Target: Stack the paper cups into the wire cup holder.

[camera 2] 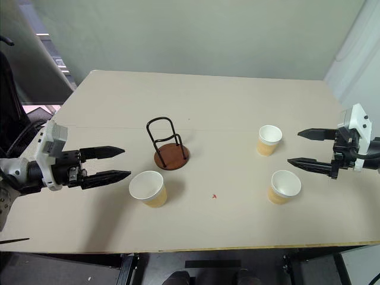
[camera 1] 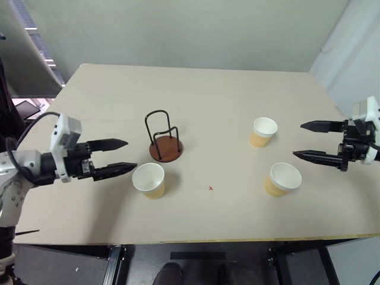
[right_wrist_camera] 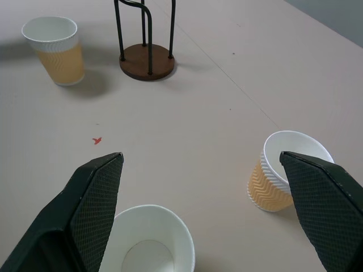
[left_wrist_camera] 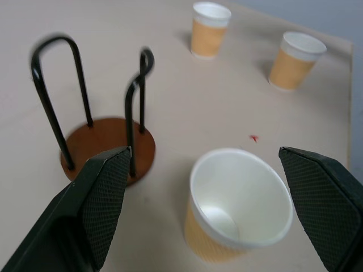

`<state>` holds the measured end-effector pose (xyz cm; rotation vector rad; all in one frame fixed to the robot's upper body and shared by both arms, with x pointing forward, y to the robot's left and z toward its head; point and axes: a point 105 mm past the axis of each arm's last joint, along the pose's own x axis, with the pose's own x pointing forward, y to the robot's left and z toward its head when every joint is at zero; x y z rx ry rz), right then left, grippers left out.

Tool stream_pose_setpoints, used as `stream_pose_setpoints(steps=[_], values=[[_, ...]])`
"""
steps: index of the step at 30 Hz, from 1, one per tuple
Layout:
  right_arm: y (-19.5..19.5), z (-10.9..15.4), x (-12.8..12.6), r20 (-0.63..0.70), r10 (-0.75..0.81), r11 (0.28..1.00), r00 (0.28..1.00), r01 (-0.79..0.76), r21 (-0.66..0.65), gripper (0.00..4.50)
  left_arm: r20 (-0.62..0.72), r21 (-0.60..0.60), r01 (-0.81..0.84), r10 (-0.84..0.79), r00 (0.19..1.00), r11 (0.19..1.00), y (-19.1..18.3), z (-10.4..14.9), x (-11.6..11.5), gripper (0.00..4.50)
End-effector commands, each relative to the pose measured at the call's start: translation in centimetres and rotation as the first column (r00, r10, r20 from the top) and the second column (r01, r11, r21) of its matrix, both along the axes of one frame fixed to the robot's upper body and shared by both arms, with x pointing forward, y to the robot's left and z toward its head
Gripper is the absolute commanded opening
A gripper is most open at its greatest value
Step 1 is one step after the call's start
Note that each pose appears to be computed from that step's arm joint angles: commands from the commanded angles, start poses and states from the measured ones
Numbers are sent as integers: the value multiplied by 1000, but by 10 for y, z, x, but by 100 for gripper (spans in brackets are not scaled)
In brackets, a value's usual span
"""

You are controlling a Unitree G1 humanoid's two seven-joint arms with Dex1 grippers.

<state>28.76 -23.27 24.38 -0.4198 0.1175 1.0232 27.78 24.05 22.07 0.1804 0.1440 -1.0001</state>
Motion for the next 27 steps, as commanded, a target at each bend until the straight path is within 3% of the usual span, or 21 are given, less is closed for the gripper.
stream_pose_setpoints(steps=[1,7,11,14,19,27], values=[[-1,20,-8,75,-16,1000,997,15,24,450,44,-8,7,-6,999,1000,-2,9,3,446],[-8,20,-16,86,-70,997,994,67,32,450,58,25,48,-50,997,999,-12,8,21,446],[-10,19,-20,98,-107,994,989,104,32,450,93,68,45,-51,994,997,-28,2,48,446],[-11,19,-26,101,-130,991,986,126,41,450,101,31,121,-124,987,992,-47,7,52,446],[-18,17,-39,96,-187,982,978,184,38,450,110,126,103,-117,987,987,-52,-5,69,446],[-20,16,-50,93,-230,973,969,227,43,450,140,140,73,-93,986,987,-54,-6,88,446]])
